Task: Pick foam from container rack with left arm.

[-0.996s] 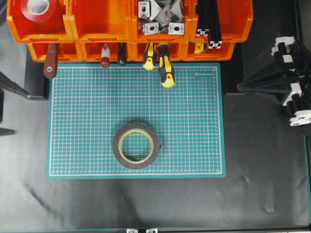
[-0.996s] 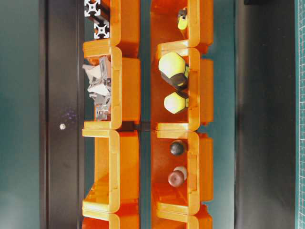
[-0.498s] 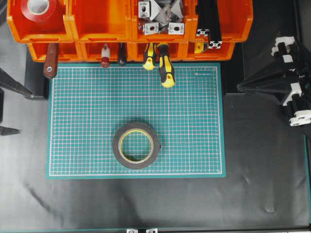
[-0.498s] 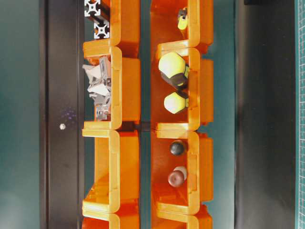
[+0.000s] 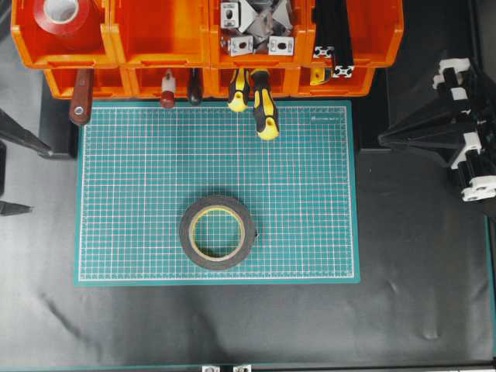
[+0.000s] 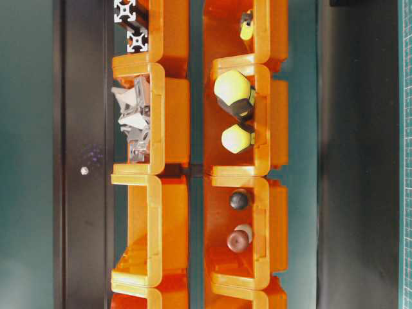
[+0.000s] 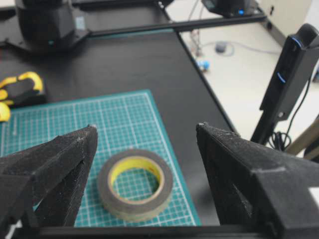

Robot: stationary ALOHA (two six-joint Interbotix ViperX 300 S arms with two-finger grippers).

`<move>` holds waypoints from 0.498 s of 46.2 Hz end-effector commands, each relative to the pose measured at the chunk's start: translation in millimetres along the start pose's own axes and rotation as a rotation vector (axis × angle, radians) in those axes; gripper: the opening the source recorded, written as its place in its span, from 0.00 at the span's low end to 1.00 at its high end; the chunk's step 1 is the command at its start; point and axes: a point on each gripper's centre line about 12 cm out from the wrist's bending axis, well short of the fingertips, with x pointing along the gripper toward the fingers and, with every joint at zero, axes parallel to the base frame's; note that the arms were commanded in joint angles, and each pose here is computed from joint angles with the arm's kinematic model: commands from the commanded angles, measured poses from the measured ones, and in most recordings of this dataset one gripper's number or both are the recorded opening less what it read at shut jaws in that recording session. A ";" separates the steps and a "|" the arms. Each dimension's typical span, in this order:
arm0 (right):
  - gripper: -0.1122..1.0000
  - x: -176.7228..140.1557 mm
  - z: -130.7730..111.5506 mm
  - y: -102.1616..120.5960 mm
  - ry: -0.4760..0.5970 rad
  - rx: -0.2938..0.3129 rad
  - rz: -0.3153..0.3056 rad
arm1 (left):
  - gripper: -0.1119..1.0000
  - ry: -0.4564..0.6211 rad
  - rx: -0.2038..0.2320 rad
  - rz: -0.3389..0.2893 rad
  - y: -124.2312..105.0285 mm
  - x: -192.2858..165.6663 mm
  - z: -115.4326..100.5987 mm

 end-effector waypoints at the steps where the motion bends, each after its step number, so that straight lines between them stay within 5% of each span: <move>1: 0.10 0.8 8.1 2.0 -0.016 0.001 0.005 | 0.79 -0.017 0.002 0.003 0.6 -0.3 4.2; 23: 0.10 0.3 8.6 2.1 -0.019 0.001 0.006 | 0.79 -0.014 0.001 0.002 0.6 -1.1 1.4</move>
